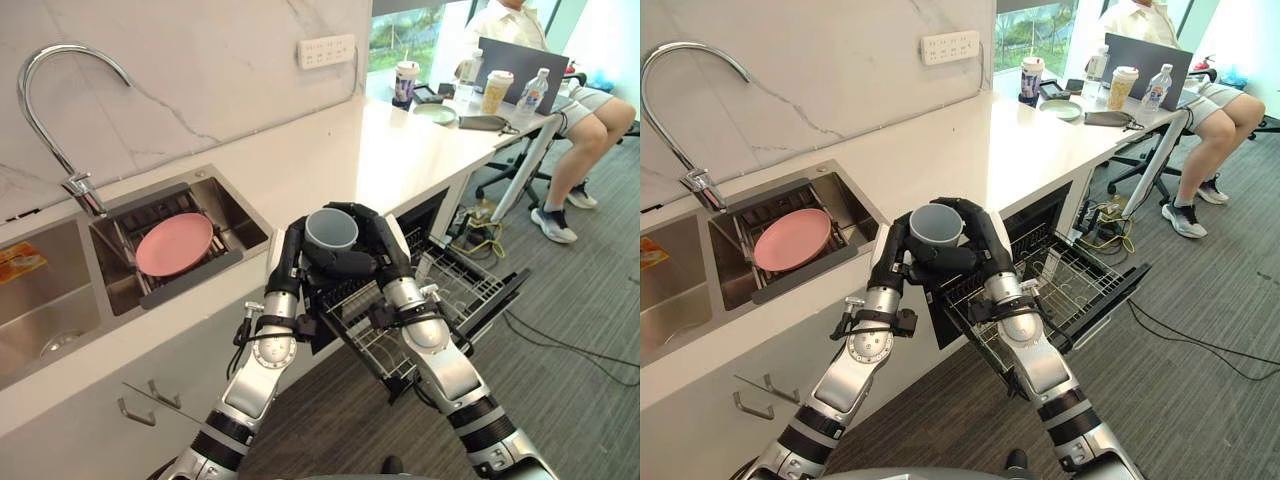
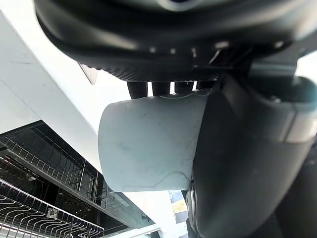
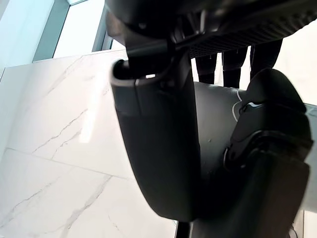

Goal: Walk over to the sink, pick up the cup, carry it to the dishwasher, place the cup inside the dishwasher, then close the dishwasher door

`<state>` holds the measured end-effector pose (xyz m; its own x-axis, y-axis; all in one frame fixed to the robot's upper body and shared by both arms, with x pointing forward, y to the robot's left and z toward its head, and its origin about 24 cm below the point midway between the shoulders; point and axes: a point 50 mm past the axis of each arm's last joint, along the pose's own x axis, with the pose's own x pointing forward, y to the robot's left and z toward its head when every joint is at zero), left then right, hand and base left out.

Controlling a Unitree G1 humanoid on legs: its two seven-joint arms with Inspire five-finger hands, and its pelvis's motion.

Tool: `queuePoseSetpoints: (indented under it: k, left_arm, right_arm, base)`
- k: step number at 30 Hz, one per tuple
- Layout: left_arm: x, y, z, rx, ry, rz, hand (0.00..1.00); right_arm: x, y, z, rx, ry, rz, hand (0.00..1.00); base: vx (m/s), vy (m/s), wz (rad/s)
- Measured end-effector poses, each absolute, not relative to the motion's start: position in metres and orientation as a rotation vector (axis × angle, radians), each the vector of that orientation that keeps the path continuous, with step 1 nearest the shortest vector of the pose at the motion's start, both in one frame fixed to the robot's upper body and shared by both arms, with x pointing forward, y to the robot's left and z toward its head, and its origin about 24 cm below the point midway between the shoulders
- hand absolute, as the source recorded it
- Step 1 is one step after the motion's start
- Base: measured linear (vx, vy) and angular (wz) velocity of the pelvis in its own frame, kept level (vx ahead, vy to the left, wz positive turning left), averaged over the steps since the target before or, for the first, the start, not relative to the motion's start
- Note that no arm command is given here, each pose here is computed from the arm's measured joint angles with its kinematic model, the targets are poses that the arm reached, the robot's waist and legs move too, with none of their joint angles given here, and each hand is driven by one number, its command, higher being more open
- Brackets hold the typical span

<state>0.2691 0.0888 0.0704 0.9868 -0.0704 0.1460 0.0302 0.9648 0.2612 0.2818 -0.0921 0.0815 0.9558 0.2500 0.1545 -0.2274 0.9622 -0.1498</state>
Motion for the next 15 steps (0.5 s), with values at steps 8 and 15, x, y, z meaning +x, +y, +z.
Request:
queuePoseSetpoints:
  k: [8,15]
  left_arm:
    - [0.2690,0.0892,0.0703,0.265,-0.156,-0.046,1.00]
    - [0.2660,0.0832,0.0788,0.234,-0.202,-0.025,1.00]
  right_arm:
    - [0.2809,-0.0911,0.0793,-0.102,-0.181,0.224,0.00]
    - [0.2807,-0.0923,0.0787,-0.032,-0.180,0.082,0.00]
  base:
    - [0.00,0.000,0.00]
    - [0.00,0.000,0.00]
